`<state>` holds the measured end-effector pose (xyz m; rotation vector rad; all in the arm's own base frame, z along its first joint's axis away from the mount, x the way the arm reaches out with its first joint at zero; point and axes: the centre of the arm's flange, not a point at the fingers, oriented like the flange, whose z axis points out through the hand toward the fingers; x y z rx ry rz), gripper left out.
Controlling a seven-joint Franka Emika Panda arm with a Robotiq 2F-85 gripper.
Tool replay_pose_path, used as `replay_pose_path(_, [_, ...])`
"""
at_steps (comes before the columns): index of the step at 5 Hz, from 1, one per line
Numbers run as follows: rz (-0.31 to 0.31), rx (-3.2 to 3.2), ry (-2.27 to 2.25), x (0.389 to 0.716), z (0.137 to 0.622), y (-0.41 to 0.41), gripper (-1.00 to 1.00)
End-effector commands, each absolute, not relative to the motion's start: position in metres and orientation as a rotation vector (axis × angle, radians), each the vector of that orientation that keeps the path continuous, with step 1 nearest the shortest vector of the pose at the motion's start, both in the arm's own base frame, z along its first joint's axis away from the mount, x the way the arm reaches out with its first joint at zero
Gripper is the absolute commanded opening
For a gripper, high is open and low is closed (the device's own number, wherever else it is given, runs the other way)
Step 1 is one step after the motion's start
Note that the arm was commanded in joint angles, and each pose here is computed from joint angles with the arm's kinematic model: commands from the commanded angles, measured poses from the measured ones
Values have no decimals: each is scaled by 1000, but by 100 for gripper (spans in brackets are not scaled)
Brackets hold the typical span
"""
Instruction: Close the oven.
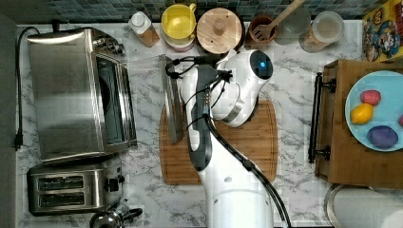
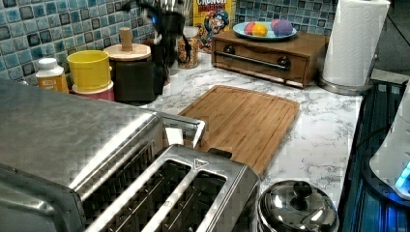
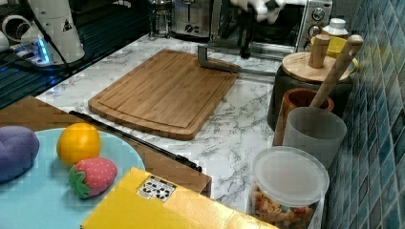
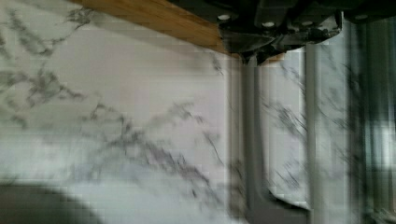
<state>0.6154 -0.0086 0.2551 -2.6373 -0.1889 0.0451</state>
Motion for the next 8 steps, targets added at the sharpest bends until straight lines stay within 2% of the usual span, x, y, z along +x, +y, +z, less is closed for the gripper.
replay_pose_path(1, [-141, -2462, -98, 632, 310, 4, -100])
replay_pose_path(2, [-144, -2464, -114, 640, 313, 9, -100])
replay_pose_path(4, [51, -2470, -245, 651, 273, 56, -100])
replay_pose_path(5, [63, -2481, -285, 655, 271, 67, -100])
replay_pose_path(6, [122, -2503, -382, 663, 267, 82, -100])
replay_pose_path(8, [177, -2449, -308, 676, 276, 70, -100])
